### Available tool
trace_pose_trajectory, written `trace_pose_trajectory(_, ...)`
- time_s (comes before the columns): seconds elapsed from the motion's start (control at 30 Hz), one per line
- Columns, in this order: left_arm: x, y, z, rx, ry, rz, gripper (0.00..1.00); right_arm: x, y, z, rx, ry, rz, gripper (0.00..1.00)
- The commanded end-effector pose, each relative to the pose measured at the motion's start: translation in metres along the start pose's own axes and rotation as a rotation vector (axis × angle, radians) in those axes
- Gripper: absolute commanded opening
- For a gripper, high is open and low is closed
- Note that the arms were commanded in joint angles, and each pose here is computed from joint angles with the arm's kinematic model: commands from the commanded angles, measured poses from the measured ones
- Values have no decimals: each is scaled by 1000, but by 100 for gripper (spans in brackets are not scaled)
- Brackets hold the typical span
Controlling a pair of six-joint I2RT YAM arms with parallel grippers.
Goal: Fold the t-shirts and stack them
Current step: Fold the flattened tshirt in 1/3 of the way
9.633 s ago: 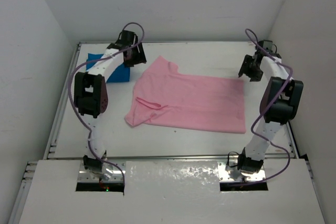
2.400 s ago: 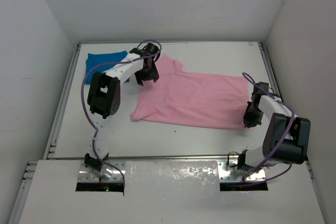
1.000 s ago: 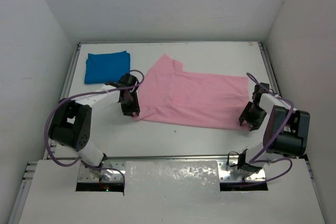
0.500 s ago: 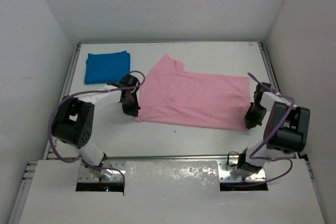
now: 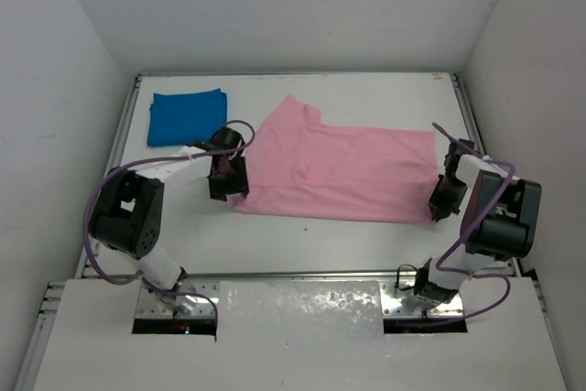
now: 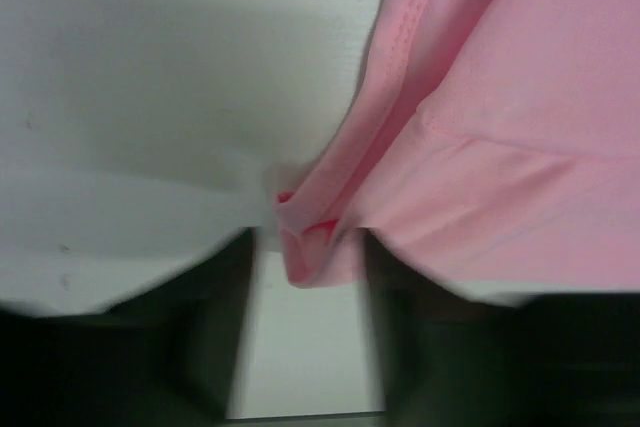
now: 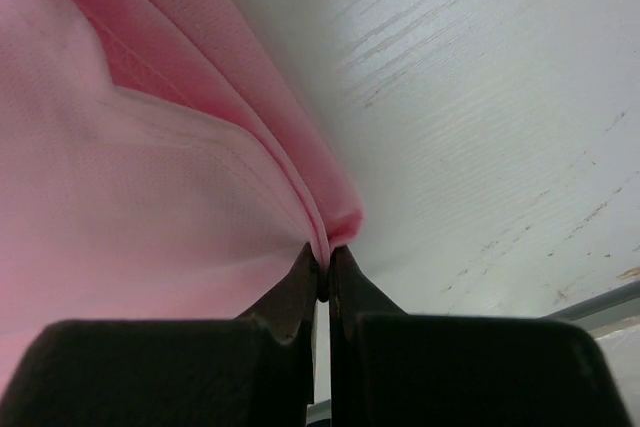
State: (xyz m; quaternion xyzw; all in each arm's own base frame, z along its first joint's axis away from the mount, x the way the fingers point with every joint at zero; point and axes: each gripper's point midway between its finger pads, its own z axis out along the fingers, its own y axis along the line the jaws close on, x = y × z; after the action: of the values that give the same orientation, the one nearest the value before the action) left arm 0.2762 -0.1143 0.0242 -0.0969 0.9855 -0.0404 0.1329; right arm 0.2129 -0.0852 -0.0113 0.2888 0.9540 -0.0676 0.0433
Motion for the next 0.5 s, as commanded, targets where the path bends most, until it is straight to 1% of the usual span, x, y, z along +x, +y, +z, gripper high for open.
trace_pose_trajectory(0.0, -15, -11, -14, 62, -47, 23, 64, -12, -3, -7, -3, -52, -9, 2)
trace_pose_trajectory(0.03, -17, -12, -18, 72, -59, 24, 69, -9, 0, -7, -20, -51, -15, 5)
trace_pose_trajectory(0.07, -17, -20, -26, 122, -63, 29, 70, -9, 2, -9, -40, -60, -16, 9)
trace_pose_trajectory(0.1, -22, -24, -36, 146, -93, 29, 70, -9, 4, -11, -52, -70, -18, 18)
trace_pose_trajectory(0.17, -31, -28, -50, 163, -128, 25, 71, -8, 5, -20, -73, -87, -19, 30)
trace_pose_trajectory(0.2, -43, -32, -59, 172, -158, 21, 71, -9, 5, -24, -74, -96, -16, 35)
trace_pose_trajectory(0.27, -55, -33, -61, 155, -170, 29, 71, -11, 4, -35, -80, -121, -9, 40)
trace_pose_trajectory(0.3, -71, -42, -70, 176, -206, 41, 71, -16, 5, -40, -88, -138, -1, 41)
trace_pose_trajectory(0.37, -93, -59, -73, 214, -228, 98, 70, -28, 12, -53, -124, -174, 13, 45)
trace_pose_trajectory(0.43, -107, -72, -70, 253, -237, 150, 70, -39, 20, -58, -167, -200, 20, 48)
trace_pose_trajectory(0.47, -110, -71, -54, 228, -208, 182, 70, -47, 27, -62, -200, -212, 18, 49)
